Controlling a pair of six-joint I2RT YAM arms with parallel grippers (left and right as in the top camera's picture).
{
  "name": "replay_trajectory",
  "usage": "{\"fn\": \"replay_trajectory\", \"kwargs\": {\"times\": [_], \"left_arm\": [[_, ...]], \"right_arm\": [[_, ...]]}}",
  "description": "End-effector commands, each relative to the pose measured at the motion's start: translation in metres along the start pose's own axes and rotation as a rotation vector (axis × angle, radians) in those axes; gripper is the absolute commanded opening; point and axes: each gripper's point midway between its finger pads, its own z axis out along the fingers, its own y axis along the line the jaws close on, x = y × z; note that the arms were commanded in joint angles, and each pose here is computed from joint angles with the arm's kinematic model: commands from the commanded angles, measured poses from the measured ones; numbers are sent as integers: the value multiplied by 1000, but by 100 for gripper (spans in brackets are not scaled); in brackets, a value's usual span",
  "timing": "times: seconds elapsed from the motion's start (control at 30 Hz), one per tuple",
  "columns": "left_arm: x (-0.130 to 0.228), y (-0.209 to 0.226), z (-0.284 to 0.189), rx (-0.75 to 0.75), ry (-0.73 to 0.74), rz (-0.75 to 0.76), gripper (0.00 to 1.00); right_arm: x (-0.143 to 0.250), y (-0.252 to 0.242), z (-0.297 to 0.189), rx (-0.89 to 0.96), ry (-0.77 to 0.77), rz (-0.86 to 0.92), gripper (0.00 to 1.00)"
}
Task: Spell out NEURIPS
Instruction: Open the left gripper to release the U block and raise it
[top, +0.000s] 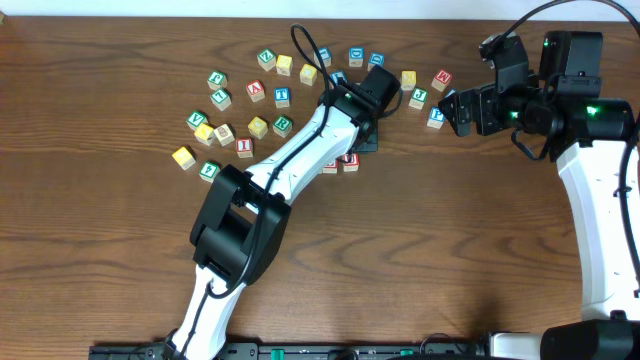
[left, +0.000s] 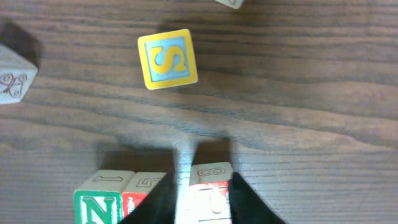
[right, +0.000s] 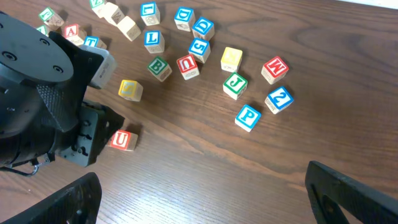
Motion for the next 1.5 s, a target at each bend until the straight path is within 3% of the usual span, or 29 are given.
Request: {"fn": "replay_trajectory", "kwargs": {"times": [0.0,0.3,0.53,1.47], "left_arm": [[-10,-7,-21,48,-28,-28,22],[0,-28,-16,71,-38,-12,13],[13,-28,12,38,10,-47,13],[30,-23,39,-2,71,-34,13]], "right_arm": [[-8,2,-5,-11,-25,-2,99],[-8,2,-5,-11,-25,-2,99],[-8,2,-5,-11,-25,-1,99],[-8,2,-5,-11,-25,-2,99]]}}
